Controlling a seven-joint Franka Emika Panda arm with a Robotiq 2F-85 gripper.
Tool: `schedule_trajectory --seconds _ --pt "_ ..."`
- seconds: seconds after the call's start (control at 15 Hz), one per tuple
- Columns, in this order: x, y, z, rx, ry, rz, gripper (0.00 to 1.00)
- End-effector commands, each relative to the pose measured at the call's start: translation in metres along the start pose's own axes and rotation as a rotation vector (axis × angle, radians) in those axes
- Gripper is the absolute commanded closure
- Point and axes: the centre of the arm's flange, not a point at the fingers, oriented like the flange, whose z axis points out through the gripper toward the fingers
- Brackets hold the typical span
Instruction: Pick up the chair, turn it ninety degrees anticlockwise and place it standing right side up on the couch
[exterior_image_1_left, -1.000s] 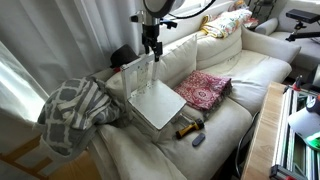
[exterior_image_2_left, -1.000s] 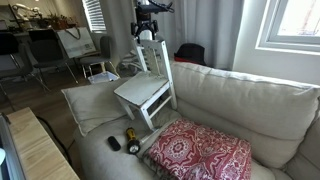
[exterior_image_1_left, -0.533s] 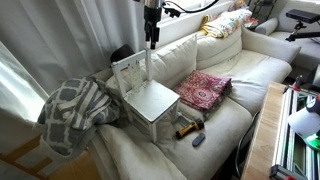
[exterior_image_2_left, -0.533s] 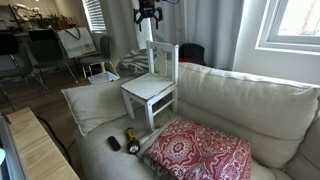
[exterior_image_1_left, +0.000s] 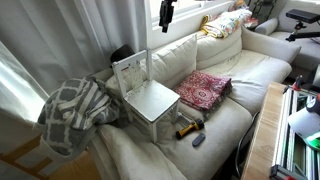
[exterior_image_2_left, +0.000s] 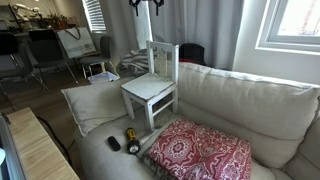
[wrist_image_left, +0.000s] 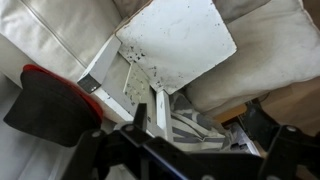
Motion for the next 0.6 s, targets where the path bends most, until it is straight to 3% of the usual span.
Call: schedule_trajectory --seconds 0.0,0.27,0.53 --pt "-0.067 -0.031 -0.046 0.089 0.041 0.018 0.0" --pt "-0.122 -0.041 -0.087 0.159 0.166 0.017 0.0" --pt "-0.165 -0.046 -0.119 0.137 0.243 0.021 0.0"
